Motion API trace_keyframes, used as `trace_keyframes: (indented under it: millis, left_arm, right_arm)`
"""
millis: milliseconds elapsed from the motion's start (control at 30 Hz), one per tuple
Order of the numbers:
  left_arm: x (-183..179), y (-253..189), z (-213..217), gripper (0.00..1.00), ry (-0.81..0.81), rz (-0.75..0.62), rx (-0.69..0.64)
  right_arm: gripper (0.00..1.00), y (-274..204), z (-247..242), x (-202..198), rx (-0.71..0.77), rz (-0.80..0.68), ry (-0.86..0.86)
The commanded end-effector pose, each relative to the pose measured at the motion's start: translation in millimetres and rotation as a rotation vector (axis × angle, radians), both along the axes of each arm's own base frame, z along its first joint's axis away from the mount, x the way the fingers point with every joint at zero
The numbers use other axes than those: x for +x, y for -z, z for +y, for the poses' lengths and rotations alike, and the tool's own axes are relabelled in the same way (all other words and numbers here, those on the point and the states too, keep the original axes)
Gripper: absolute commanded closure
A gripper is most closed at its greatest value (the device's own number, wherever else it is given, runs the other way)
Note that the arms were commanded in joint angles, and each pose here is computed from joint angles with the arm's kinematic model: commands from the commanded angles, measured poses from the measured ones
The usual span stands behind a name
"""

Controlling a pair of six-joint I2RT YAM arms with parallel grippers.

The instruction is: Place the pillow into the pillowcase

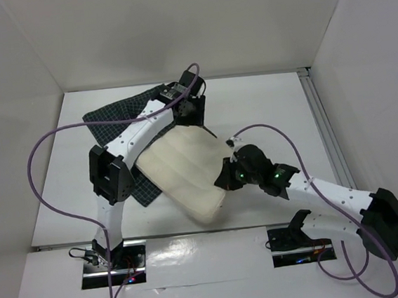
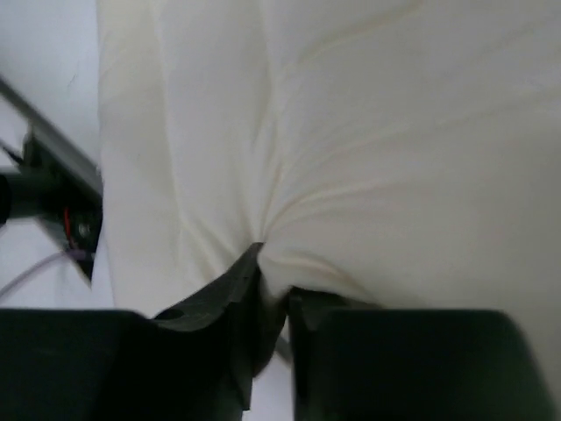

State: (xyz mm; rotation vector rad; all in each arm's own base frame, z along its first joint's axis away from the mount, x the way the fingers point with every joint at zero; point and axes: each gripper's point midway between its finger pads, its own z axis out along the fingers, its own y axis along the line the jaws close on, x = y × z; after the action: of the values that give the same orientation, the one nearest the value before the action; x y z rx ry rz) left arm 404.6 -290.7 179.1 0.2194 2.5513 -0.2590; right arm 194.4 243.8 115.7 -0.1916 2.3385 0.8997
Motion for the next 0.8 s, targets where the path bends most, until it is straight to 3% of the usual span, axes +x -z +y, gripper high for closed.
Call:
trace_keyframes:
  millis: [0, 33, 67, 100, 200, 267, 300, 500, 767]
  left_arm:
    - [-0.2, -18.5, 36.6, 0.39, -0.115, -0.027, 0.051]
    - [-1.6, -11.2, 45.4, 0.37, -0.13, -0.009, 0.078]
    - [2.7, -8.2, 55.1, 0.34, -0.166, -0.003, 0.083]
    - [2.6, -7.0, 62.3, 0.32, -0.18, 0.005, 0.099]
    - [2.2, 2.1, 84.1, 0.14, -0.27, 0.039, 0.129]
    - [-4.1, 12.8, 83.3, 0.08, -0.285, 0.076, 0.123]
    - [-6.7, 20.5, 81.0, 0.0, -0.288, 0.102, 0.117]
    - [2.7, 58.8, 81.7, 0.0, -0.368, 0.144, 0.164]
    - [29.1, 103.1, 50.4, 0.0, -0.309, 0.17, 0.135]
  right_arm:
    - [0.72, -46.6, 55.2, -19.6, 0.1, -0.14, -0.236]
    - [0.39, -47.1, 57.9, -24.8, 0.067, -0.16, -0.282]
    - [0.16, -59.7, 63.2, -28.4, 0.049, -0.205, -0.322]
    - [0.03, -49.2, 51.3, -28.2, -0.034, -0.188, -0.315]
    - [0.0, -61.1, 13.5, -1.2, -0.163, -0.293, -0.146]
    - [0.0, -67.6, -10.0, 18.5, -0.206, -0.338, -0.007]
    - [0.0, -71.6, -21.0, 28.8, -0.203, -0.339, 0.061]
    - [0.0, -69.4, -50.7, 69.9, -0.175, -0.274, 0.247]
    - [0.0, -73.8, -67.6, 119.6, -0.127, -0.25, 0.307]
